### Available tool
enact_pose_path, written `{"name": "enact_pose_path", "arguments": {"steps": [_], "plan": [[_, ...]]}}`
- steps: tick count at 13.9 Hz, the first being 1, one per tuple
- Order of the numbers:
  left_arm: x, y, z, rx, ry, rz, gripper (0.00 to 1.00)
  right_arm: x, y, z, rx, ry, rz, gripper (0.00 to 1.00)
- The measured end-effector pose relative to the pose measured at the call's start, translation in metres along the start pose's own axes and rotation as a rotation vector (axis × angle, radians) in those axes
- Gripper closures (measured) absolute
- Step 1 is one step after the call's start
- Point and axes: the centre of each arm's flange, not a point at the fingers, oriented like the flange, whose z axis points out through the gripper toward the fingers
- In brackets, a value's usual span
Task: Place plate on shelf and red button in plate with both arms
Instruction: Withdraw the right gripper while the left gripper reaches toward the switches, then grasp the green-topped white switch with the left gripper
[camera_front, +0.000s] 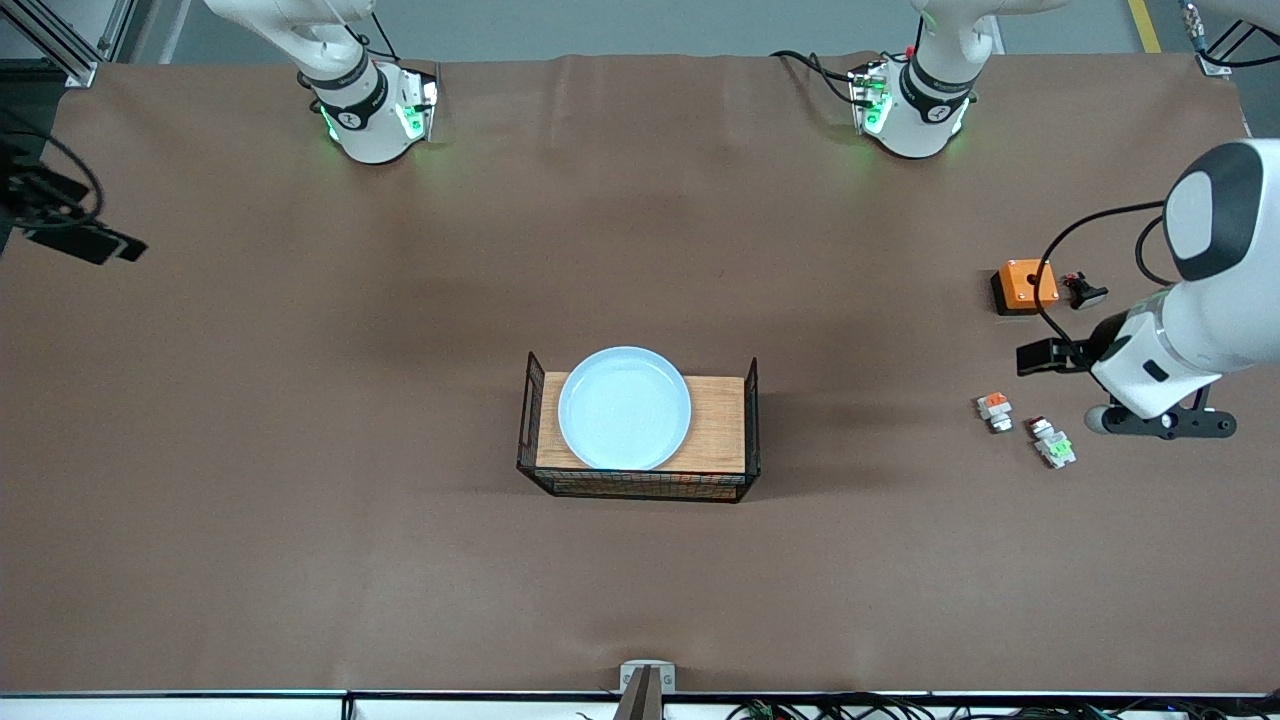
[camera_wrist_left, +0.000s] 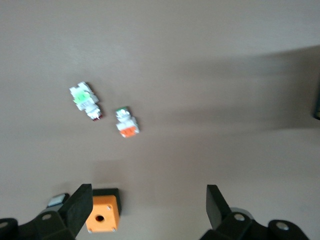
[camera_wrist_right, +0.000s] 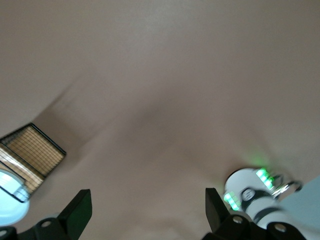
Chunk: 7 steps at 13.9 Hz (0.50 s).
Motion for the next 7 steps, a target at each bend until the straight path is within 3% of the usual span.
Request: {"name": "enact_pose_path", "arguments": {"steps": [3,7], "plan": [[0.015,-0.058,0.047,0.014,0.033,-0.030,0.00,0.039,0.039,0.009,0.031,0.017,-0.112,0.00],[0.033,-0.128,0.114,0.017,0.074,-0.056,0.00,0.057,0.037,0.015,0.025,0.106,-0.199,0.00]]}}
